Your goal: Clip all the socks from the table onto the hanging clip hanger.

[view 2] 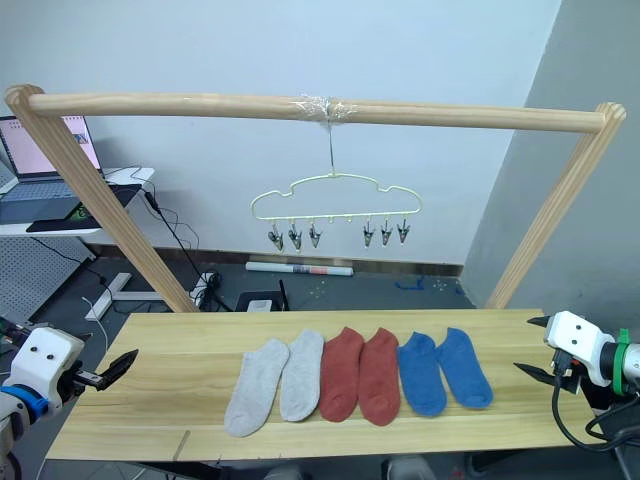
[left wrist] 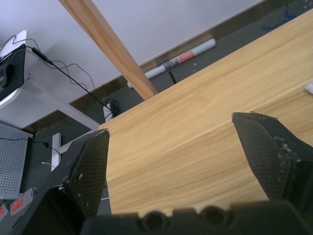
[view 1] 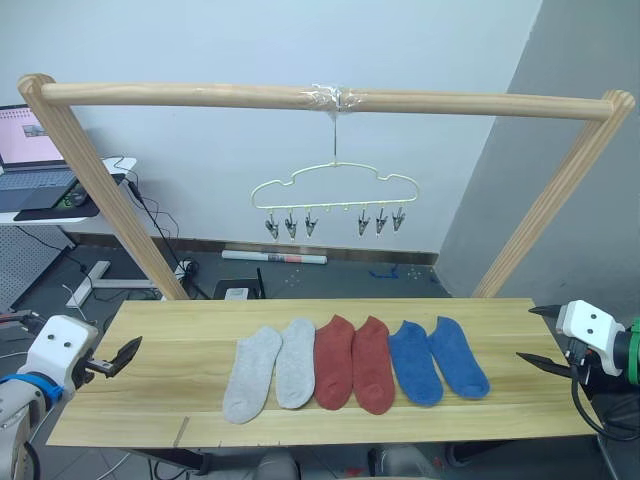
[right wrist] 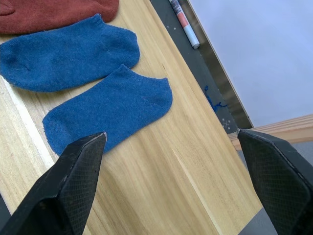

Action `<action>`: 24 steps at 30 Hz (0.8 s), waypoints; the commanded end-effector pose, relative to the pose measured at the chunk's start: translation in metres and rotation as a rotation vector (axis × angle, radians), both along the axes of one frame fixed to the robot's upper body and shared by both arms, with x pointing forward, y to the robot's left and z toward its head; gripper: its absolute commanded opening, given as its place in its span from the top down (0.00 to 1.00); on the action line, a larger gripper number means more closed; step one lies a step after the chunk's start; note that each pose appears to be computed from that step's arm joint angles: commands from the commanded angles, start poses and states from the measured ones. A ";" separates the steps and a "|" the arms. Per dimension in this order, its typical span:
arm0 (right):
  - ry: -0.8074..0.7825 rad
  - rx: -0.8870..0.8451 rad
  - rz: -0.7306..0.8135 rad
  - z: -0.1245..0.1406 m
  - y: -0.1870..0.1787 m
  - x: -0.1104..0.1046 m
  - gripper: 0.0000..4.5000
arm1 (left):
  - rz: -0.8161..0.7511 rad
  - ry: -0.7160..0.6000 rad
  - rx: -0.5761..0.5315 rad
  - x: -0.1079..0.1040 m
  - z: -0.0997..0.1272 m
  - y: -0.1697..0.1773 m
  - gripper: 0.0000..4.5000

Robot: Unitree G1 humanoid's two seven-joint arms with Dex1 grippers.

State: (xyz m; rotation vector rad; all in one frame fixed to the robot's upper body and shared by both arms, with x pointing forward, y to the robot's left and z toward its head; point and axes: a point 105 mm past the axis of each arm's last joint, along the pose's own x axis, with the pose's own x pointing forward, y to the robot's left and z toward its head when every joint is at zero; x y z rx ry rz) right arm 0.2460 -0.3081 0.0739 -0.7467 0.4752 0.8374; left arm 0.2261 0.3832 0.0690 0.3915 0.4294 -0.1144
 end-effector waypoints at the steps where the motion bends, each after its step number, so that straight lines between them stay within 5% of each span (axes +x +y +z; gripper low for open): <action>1: -0.051 -0.022 0.020 0.016 -0.002 0.002 0.00 | 0.009 -0.061 0.016 0.002 0.016 0.007 0.01; 24: -0.048 -0.002 0.013 0.009 0.005 -0.013 0.00 | -0.045 -0.207 -0.070 0.013 0.026 -0.014 0.01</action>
